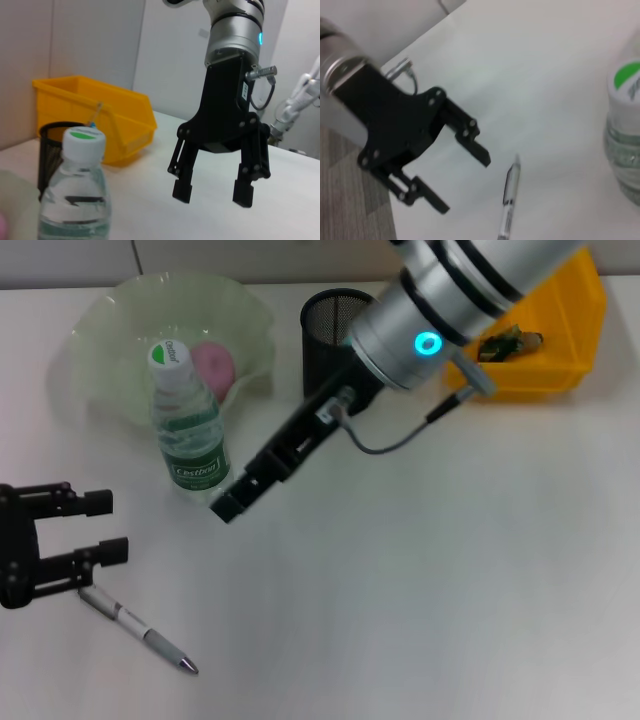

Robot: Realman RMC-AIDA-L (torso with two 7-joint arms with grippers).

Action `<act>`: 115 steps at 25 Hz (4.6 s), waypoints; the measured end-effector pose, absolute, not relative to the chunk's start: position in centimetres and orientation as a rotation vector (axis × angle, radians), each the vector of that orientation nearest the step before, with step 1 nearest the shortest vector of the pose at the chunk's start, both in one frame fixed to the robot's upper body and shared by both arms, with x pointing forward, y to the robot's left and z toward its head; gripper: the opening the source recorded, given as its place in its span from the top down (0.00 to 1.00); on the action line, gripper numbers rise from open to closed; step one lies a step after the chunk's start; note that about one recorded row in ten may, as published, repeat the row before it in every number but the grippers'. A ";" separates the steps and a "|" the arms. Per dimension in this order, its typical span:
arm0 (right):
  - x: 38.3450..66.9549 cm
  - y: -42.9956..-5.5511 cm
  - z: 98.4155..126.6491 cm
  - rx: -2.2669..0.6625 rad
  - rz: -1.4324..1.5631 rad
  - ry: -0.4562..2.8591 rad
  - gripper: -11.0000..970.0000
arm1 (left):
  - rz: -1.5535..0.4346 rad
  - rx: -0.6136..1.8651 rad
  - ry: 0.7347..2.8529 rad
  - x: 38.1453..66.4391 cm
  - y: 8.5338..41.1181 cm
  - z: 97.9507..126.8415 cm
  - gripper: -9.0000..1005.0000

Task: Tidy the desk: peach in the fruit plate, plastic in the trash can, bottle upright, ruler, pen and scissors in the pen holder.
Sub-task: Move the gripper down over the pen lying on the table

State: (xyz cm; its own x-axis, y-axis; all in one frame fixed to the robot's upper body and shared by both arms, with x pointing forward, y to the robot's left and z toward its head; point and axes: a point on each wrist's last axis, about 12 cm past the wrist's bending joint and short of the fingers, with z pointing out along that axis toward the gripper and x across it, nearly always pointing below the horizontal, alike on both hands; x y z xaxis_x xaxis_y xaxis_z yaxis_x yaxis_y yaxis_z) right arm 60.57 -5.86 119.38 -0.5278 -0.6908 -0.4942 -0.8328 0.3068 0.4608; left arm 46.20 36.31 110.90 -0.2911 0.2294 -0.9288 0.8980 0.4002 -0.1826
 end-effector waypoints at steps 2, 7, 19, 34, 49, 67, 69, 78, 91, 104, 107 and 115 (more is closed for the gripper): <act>60.8 -5.2 119.8 -1.378 1.022 2.395 0.19 | -0.925 0.964 1.757 46.2 36.5 111.0 0.42; 60.4 -3.4 120.1 -1.431 0.986 2.409 0.19 | -0.895 0.907 1.744 46.2 37.1 111.3 0.42; 57.8 -0.1 118.2 -1.576 0.948 2.389 0.19 | -0.873 0.911 1.760 46.3 37.5 111.4 0.42; 56.8 -1.9 115.9 -1.544 0.998 2.317 0.19 | -0.832 0.978 1.813 47.1 38.0 111.6 0.42; 54.6 -11.8 114.2 -1.442 1.111 1.923 0.19 | -0.864 1.174 1.894 47.3 37.7 112.8 0.42; 56.1 -17.3 114.9 -1.222 1.164 1.785 0.19 | -0.805 1.629 2.049 51.9 29.2 116.7 0.42; 56.2 -17.2 114.9 -1.220 1.158 1.779 0.19 | -0.768 1.683 2.086 52.0 28.8 117.0 0.43; 57.0 -16.4 114.6 -1.109 1.225 1.758 0.19 | -0.566 1.859 2.172 51.8 28.4 117.4 0.43; 57.3 -16.1 113.8 -1.021 1.254 1.751 0.19 | -0.408 2.112 2.021 52.2 26.1 117.6 0.43; 57.7 -15.6 113.8 -1.012 1.266 1.728 0.19 | -0.354 2.308 1.908 53.3 23.5 117.2 0.43; 57.8 -15.5 113.9 -1.014 1.261 1.725 0.19 | -0.326 2.329 1.900 53.4 23.2 116.8 0.43; 58.0 -15.3 114.1 -1.019 1.260 1.718 0.19 | -0.267 2.378 1.897 53.5 22.7 115.7 0.43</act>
State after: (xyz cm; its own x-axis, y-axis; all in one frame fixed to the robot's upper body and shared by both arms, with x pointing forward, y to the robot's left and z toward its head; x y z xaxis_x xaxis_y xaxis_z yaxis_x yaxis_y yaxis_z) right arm 57.99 -15.32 114.09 -0.3922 -0.1618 -0.9056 -0.9123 0.1946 0.3603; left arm 53.48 22.69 115.65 0.2141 0.9580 -0.1906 0.9734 -0.2255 -0.0400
